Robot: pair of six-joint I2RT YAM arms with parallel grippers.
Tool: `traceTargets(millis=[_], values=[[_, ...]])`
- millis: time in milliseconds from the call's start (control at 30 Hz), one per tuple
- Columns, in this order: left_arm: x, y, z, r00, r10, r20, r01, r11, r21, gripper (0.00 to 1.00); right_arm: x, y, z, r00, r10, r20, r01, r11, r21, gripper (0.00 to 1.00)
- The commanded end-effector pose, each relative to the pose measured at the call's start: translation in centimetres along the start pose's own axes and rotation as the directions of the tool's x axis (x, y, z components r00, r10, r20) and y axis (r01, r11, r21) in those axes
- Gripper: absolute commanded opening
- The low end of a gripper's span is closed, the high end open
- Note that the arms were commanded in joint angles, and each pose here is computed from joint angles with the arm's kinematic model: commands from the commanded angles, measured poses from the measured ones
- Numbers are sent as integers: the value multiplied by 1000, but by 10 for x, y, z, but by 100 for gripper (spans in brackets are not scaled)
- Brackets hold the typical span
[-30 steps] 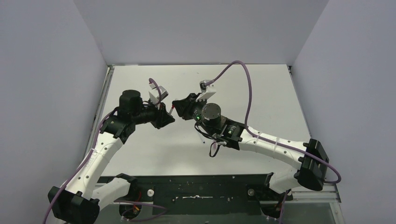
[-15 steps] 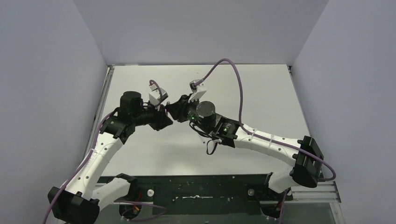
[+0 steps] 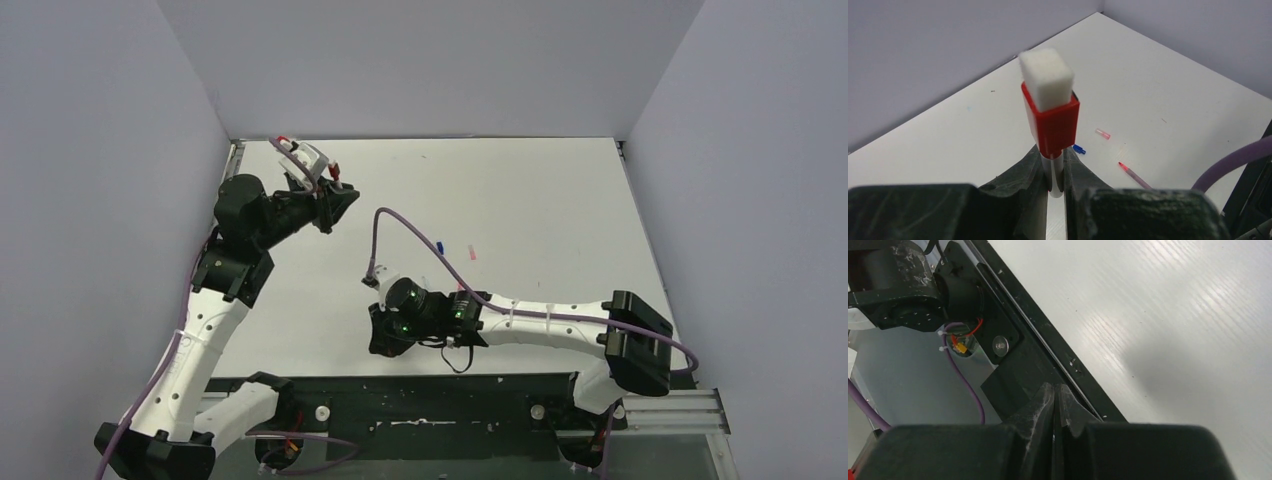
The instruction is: Insert the pens into the pen caps
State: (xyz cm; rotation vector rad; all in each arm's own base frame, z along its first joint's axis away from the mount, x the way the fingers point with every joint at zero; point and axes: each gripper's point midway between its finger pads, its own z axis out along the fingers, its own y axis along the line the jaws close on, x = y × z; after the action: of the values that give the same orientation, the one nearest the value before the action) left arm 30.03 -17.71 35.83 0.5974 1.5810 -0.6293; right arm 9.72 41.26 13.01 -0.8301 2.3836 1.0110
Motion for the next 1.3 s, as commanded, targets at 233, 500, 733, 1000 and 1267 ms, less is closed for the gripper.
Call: traceTargets(millis=[233, 500, 733, 1000, 1267], values=[[-3, -31, -6, 1000, 6, 12, -8, 978, 210, 0, -99, -10, -89, 939, -83, 334, 70, 996, 51, 62], [36, -82, -20, 993, -78, -90, 114, 852, 511, 0, -189, -1, -212, 654, -148, 742, 149, 987, 66, 89], [42, -94, -28, 988, -95, -125, 150, 815, 559, 0, -216, 33, -214, 617, -196, 762, 293, 956, 8, 77], [42, -105, -29, 984, -100, -146, 169, 782, 600, 0, -232, 35, -188, 643, -228, 731, 331, 943, 3, 76], [48, -107, -27, 982, -103, -161, 181, 773, 608, 0, -245, 42, -190, 623, -229, 748, 364, 931, -18, 73]])
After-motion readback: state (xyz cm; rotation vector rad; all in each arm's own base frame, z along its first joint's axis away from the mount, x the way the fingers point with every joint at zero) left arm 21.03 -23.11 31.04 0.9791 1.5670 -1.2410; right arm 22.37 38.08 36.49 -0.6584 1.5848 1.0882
